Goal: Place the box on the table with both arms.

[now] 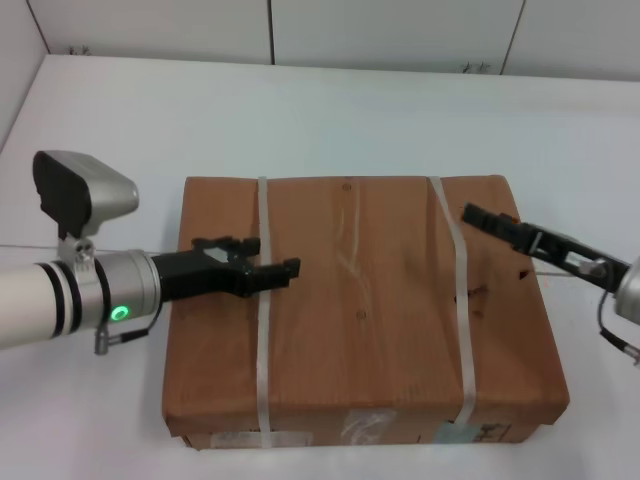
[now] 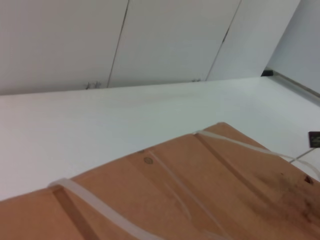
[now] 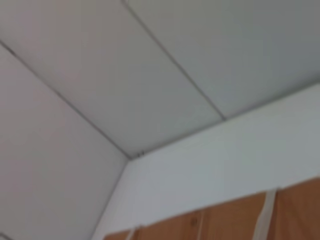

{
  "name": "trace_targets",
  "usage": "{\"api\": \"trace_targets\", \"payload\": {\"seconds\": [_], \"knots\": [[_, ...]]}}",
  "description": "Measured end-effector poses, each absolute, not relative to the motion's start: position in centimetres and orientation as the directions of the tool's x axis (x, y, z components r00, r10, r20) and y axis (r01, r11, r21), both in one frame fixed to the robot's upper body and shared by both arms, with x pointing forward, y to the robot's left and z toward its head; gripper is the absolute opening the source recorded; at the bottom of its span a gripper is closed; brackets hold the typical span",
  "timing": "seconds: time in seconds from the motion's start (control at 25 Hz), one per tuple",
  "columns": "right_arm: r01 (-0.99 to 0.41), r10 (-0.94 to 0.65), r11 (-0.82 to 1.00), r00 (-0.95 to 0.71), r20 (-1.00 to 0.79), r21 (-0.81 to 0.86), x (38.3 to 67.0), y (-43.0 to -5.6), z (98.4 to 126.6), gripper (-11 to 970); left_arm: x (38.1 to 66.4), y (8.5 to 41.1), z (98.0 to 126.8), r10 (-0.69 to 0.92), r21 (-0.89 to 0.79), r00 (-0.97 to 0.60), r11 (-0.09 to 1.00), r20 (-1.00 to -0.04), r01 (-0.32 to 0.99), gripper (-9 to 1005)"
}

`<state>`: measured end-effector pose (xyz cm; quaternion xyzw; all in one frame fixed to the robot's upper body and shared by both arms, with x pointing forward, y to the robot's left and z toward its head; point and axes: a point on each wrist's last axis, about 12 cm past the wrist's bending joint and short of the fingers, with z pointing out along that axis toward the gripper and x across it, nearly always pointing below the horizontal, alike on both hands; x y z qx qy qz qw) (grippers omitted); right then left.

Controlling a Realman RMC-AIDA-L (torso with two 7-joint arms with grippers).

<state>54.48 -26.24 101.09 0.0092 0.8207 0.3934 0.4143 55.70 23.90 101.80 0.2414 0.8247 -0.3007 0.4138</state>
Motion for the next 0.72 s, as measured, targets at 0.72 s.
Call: {"api": "trace_targets", "payload": {"seconds": [0.72], "knots": [[-0.884,0.030,0.368,-0.298,-0.954,0.287,52.2,-25.8,107.9,839,53.7,27.5,109.6,-0.008,-0.337,-0.355,0.334,-0.935,0.880,779]]}}
